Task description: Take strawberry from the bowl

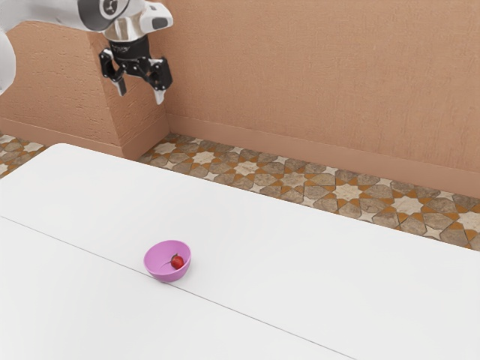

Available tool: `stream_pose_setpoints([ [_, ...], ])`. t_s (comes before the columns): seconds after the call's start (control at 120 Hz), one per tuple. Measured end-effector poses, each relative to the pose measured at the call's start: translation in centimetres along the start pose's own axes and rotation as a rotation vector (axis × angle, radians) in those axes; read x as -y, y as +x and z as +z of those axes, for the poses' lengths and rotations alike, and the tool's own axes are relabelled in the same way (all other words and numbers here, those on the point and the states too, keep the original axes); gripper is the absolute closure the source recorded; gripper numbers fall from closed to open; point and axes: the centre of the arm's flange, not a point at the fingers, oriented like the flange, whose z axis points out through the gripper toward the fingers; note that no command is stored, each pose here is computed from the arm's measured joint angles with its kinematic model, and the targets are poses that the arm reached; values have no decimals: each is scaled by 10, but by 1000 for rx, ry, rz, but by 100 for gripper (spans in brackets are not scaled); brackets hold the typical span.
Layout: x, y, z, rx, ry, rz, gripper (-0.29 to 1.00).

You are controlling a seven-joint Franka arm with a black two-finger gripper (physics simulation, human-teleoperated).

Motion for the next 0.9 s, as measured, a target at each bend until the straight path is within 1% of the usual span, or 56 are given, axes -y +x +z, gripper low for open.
stream_pose_setpoints([
  [0.117, -6, 5, 24, 38, 15, -2, 0],
  [0.2, -12, 3, 52, 82, 16, 2, 0],
  [0.267, -18, 3, 68, 99, 16, 8, 0],
  [0.433, -27, -10, 118, 183, -46, -9, 1],
  [0.625, -31, -25, 164, 232, -75, -19, 12],
  [0.733, -35, -36, 191, 248, -93, -21, 15],
  [0.9, -41, -49, 217, 239, -119, -25, 19],
])
